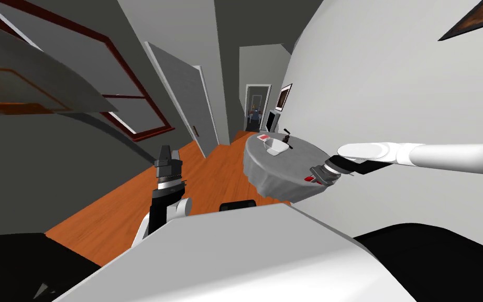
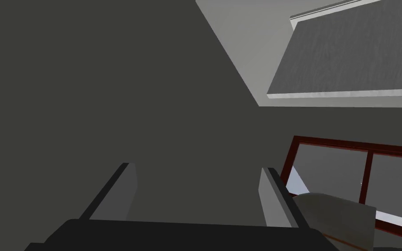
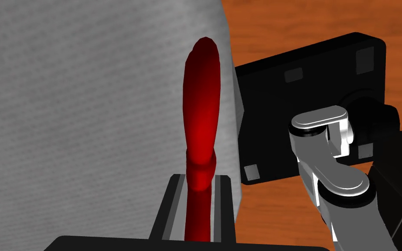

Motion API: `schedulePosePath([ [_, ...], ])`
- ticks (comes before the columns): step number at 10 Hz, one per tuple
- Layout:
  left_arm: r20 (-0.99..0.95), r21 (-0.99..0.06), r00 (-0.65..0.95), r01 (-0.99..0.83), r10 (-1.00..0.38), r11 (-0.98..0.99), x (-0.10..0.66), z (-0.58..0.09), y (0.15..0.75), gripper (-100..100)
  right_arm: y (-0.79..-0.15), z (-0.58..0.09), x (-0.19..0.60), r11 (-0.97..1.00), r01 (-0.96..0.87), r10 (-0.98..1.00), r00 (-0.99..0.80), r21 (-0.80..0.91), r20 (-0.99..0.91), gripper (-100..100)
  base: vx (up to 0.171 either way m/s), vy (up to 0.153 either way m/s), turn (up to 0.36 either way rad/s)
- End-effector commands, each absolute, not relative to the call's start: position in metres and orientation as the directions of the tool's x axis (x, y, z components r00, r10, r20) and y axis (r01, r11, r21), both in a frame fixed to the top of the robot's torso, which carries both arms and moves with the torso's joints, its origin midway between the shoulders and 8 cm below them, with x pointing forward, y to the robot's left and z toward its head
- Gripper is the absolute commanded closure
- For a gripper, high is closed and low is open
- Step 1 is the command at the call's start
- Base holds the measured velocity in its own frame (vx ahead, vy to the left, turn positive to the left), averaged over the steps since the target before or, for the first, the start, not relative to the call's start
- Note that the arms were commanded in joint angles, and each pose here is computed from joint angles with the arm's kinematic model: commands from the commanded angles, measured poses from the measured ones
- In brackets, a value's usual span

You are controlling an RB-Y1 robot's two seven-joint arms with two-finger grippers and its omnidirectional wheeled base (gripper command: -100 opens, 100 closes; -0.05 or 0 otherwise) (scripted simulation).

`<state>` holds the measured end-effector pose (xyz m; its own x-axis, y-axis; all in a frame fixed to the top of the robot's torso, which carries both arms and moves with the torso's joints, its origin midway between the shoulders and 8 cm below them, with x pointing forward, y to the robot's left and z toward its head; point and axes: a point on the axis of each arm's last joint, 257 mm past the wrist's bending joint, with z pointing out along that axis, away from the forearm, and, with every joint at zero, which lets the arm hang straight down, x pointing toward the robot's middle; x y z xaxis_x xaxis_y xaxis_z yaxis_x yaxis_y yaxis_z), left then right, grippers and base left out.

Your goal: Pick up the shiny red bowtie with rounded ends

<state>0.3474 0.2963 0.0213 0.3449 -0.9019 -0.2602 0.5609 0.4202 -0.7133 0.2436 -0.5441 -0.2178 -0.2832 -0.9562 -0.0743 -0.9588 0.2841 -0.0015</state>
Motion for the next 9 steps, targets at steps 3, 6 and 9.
schedulePosePath([
  [3,-0.26,-0.713,0.345,0.561,-0.902,0.42,0.347,0.021,0.296,0,-0.566,-0.211,0.239,0.4,-0.917,-0.914,-0.399,-0.002,-0.069,100,-0.162,-0.031,0.295],
  [6,-0.26,-0.713,0.345,0.561,-0.902,0.42,0.347,0.021,0.296,0,-0.582,-0.205,0.237,0.492,-0.871,-0.869,-0.49,-0.008,-0.075,100,-0.2,-0.023,0.382],
  [9,-0.26,-0.713,0.345,0.561,-0.902,0.42,0.347,0.021,0.296,0,-0.6,-0.198,0.236,0.572,-0.82,-0.819,-0.569,-0.02,-0.075,100,-0.169,0.016,0.312],
])
